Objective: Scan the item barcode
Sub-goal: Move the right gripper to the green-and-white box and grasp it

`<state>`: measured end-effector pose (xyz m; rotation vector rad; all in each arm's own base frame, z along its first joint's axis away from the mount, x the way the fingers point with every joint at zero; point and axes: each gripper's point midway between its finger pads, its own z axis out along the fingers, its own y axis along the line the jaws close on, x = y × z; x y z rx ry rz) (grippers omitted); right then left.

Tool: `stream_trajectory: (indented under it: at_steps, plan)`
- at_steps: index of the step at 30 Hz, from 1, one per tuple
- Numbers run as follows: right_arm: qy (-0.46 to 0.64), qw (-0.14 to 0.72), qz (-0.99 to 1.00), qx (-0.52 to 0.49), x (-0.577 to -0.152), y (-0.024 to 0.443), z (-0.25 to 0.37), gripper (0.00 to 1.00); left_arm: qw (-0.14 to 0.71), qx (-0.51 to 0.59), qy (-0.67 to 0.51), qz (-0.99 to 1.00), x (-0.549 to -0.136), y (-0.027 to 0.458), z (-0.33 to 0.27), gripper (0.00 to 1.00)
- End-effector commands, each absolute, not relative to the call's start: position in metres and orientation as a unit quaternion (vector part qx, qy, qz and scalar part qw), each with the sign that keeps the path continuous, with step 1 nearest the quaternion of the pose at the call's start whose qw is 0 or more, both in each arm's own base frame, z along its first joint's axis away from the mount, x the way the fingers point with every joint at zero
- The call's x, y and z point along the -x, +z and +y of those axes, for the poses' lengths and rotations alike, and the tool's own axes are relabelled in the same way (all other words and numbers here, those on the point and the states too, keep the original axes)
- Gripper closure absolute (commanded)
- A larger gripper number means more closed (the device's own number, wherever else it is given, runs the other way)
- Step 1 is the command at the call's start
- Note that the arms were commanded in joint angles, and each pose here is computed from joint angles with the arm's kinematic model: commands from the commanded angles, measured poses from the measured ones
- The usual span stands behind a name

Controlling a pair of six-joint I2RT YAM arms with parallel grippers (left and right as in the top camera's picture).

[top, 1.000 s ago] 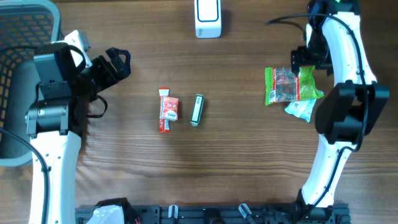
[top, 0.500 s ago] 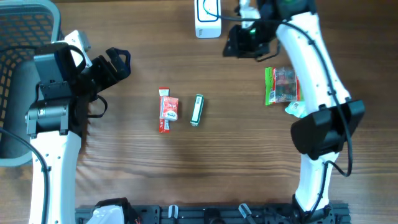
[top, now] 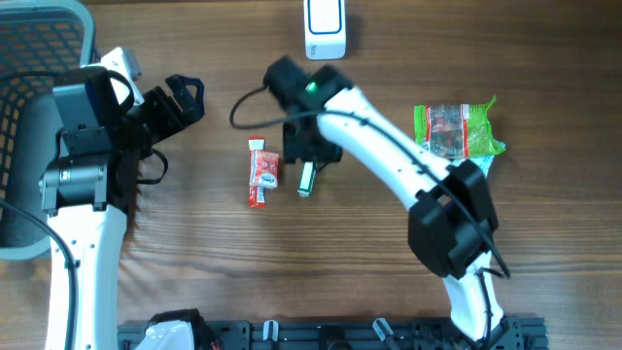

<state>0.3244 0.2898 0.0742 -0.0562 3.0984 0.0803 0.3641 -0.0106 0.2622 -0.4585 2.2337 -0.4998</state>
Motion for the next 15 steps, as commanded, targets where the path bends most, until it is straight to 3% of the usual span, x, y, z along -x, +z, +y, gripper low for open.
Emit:
stream_trajectory:
  at_steps: [1, 13, 15]
  plan:
    - [-0.001, 0.048, 0.998, -0.026, -0.326, 0.051, 0.283, 0.42, 0.393, 0.171, -0.199, 0.881, -0.365, 0.262, -0.011, 0.0]
    - [0.035, 0.068, 0.997, -0.031, -0.327, 0.004, 0.291, 0.52, 0.393, 0.171, -0.199, 0.881, -0.365, 0.262, -0.011, 0.0]
    - [0.009, 0.088, 0.996, 0.005, -0.336, 0.005, 0.28, 0.59, 0.393, 0.171, -0.199, 0.881, -0.365, 0.262, -0.011, 0.0]
